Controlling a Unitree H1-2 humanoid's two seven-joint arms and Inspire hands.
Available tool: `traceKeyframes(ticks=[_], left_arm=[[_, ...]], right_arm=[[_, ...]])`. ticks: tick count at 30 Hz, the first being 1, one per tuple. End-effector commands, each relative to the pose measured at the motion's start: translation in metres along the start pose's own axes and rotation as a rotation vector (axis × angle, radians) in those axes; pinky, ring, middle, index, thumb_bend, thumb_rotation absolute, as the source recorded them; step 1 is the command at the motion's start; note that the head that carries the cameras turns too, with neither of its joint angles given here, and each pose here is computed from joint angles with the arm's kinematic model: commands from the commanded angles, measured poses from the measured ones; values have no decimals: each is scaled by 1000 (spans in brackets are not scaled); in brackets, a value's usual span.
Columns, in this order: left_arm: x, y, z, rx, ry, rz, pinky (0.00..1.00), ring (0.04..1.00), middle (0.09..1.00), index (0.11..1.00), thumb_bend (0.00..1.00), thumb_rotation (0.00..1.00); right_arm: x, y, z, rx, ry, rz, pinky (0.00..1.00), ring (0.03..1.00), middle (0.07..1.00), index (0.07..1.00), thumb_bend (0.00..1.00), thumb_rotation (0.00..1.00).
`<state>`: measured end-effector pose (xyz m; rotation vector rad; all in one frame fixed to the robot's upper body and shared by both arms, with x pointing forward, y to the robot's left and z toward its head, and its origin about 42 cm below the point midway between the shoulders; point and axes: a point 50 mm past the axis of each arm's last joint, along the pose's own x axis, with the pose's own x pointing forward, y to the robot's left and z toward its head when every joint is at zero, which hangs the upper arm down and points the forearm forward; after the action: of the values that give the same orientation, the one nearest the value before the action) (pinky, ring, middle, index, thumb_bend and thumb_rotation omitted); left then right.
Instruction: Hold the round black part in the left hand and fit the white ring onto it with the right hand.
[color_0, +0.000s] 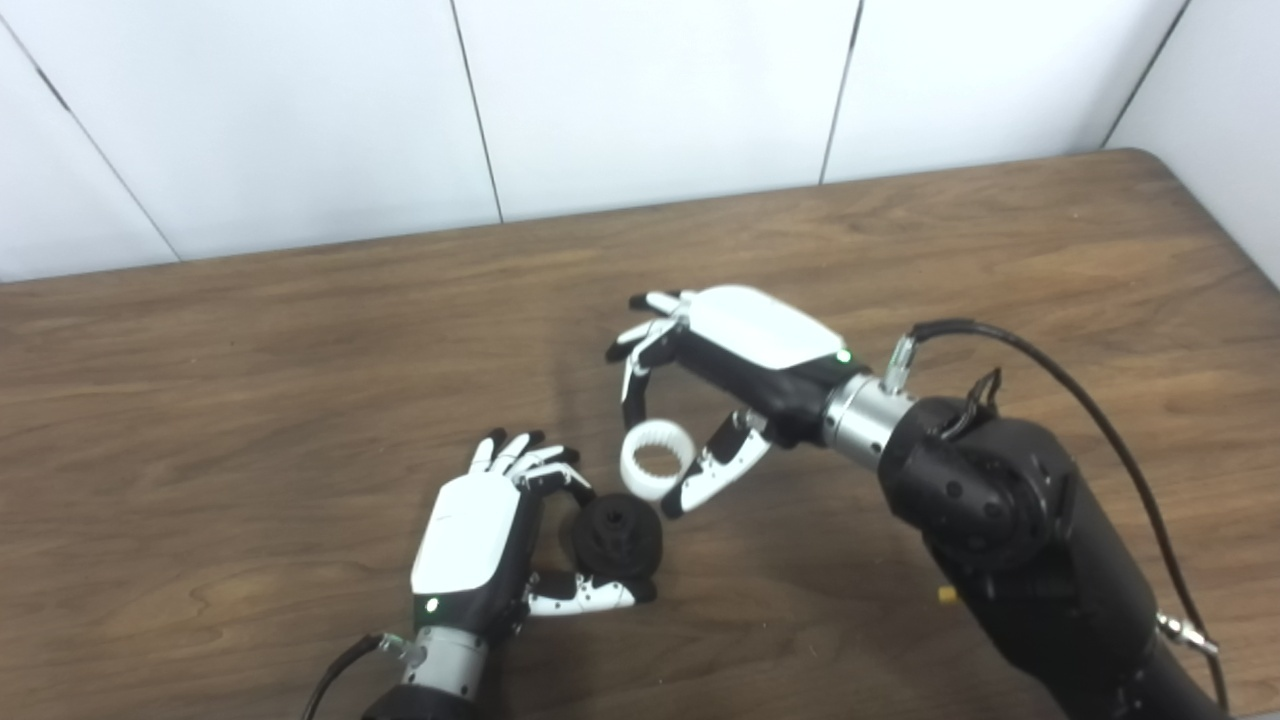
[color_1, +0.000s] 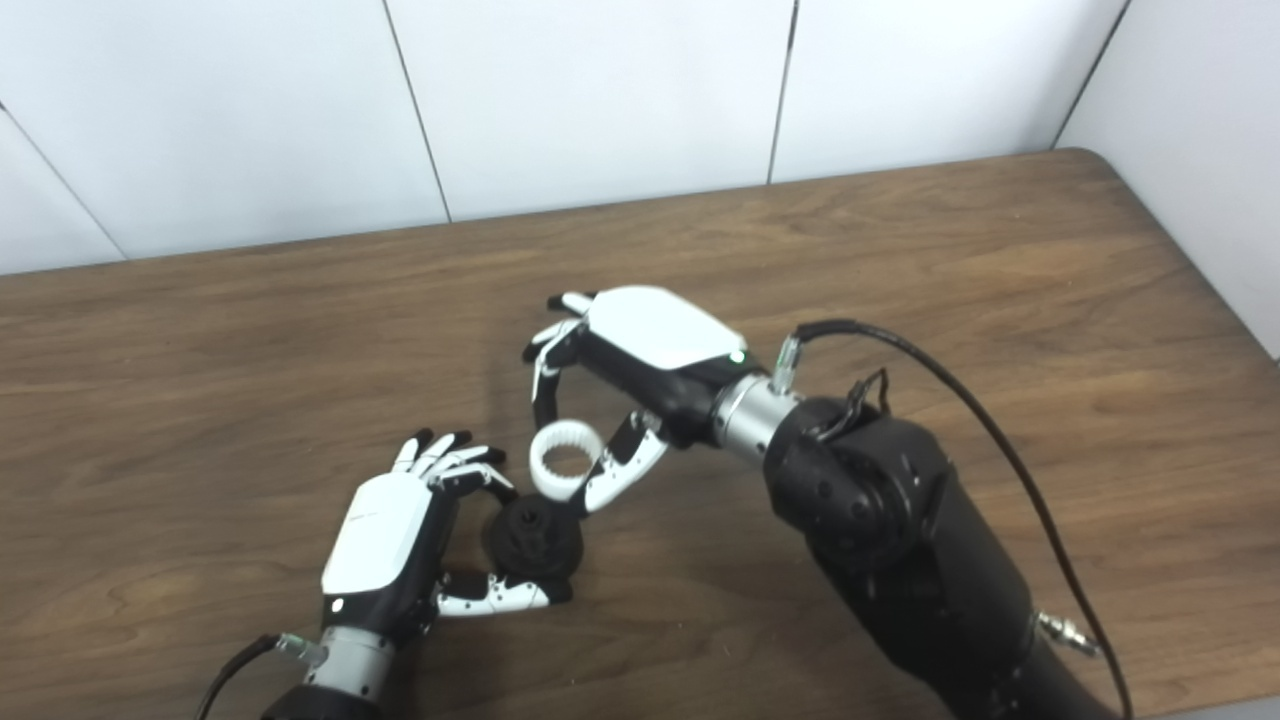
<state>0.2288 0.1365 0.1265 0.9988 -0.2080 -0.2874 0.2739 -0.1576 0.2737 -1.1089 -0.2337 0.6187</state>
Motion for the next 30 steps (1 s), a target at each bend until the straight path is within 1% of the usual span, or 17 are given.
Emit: traceKeyframes(ticks=[1, 7, 17, 23, 30], left_arm=[[3, -2, 7, 2, -12, -20, 1000, 911, 792, 485, 522, 56], [5, -3, 10, -2, -14, -18, 1000, 909, 789, 485, 522, 57], [7, -3, 16, 0, -14, -19, 1000, 916, 791, 485, 522, 56], [7, -3, 17, -4, -18, -17, 1000, 916, 790, 484, 522, 56], [7, -2, 19, -5, -17, -19, 1000, 912, 787, 484, 523, 56]], right_arm=[[-3, -9, 10, -31, -45, -40, 1000, 973, 827, 482, 525, 135], [-1, -1, 13, -29, -59, -14, 1000, 984, 826, 482, 524, 135], [5, 9, 7, -41, -62, 3, 1000, 971, 820, 482, 524, 133], [7, 12, 3, -64, -63, 6, 1000, 977, 822, 482, 524, 133], [12, 11, -1, -69, -57, 0, 1000, 978, 819, 482, 524, 133]])
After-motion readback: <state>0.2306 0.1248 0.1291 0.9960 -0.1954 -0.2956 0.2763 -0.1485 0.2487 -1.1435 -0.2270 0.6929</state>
